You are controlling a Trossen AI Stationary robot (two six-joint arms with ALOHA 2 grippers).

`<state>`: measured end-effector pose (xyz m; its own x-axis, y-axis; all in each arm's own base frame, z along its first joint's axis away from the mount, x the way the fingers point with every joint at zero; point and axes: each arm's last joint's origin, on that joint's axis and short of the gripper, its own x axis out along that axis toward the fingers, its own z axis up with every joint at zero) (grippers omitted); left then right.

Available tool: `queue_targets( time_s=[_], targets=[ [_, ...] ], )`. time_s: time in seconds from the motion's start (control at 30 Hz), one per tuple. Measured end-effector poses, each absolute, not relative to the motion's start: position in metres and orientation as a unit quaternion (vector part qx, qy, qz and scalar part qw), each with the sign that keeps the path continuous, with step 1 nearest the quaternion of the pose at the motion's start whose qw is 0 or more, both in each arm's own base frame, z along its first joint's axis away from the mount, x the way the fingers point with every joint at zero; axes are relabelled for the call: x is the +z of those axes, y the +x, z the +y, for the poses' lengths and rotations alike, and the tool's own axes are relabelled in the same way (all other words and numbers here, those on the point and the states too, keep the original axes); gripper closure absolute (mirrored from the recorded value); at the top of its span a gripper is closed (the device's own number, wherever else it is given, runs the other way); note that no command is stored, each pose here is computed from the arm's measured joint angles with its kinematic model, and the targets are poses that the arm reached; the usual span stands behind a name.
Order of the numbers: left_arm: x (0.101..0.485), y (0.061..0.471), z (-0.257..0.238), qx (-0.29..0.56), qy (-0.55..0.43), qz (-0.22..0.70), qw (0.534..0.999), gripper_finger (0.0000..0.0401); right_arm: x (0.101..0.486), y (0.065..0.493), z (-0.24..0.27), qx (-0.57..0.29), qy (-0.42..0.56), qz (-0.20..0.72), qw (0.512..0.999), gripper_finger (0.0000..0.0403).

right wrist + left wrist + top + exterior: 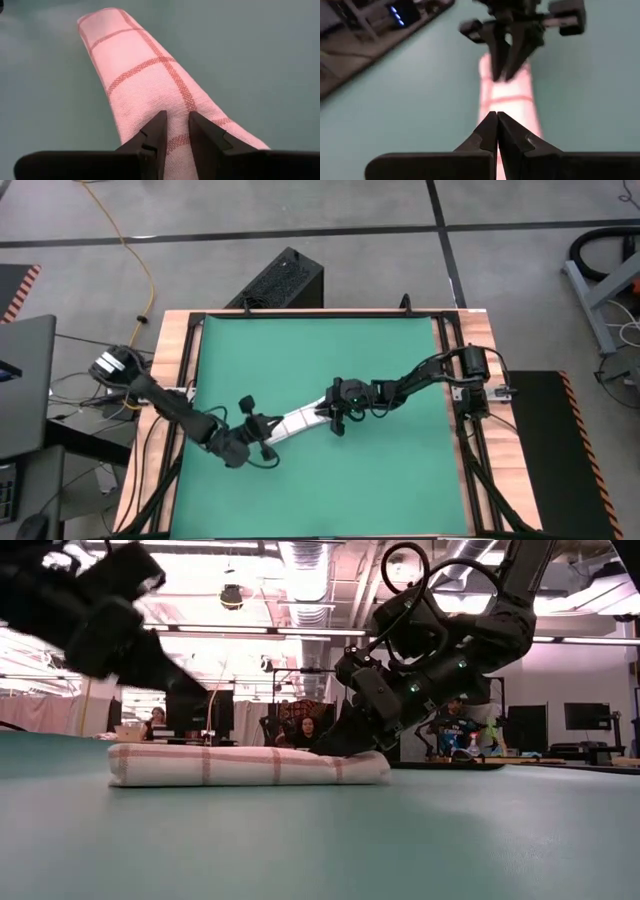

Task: Roll towel into tight, uniform cylinder
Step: Roll the white towel

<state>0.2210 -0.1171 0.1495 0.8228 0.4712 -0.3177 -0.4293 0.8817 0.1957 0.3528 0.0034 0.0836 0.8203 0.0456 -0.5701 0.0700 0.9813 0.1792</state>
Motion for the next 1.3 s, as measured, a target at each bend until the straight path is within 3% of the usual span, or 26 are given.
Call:
queue_targets(
  time_s=[0.3,0.63,1.3],
  targets=[
    [0.105,0.231,-0.149,0.222,-0.011,0.175,0.959,0.0401,0.083,0.353,0.007,-0.026,0.1,0.298,0.949,0.0301],
    [0.074,0.228,-0.159,0.275,-0.005,0.181,0.944,0.0401,0.083,0.352,0.007,-0.026,0.101,0.3,0.948,0.0301],
    [0.059,0.213,-0.136,0.302,0.069,0.282,0.908,0.0401,0.083,0.352,0.006,-0.056,0.097,0.297,0.948,0.0301]
  ],
)
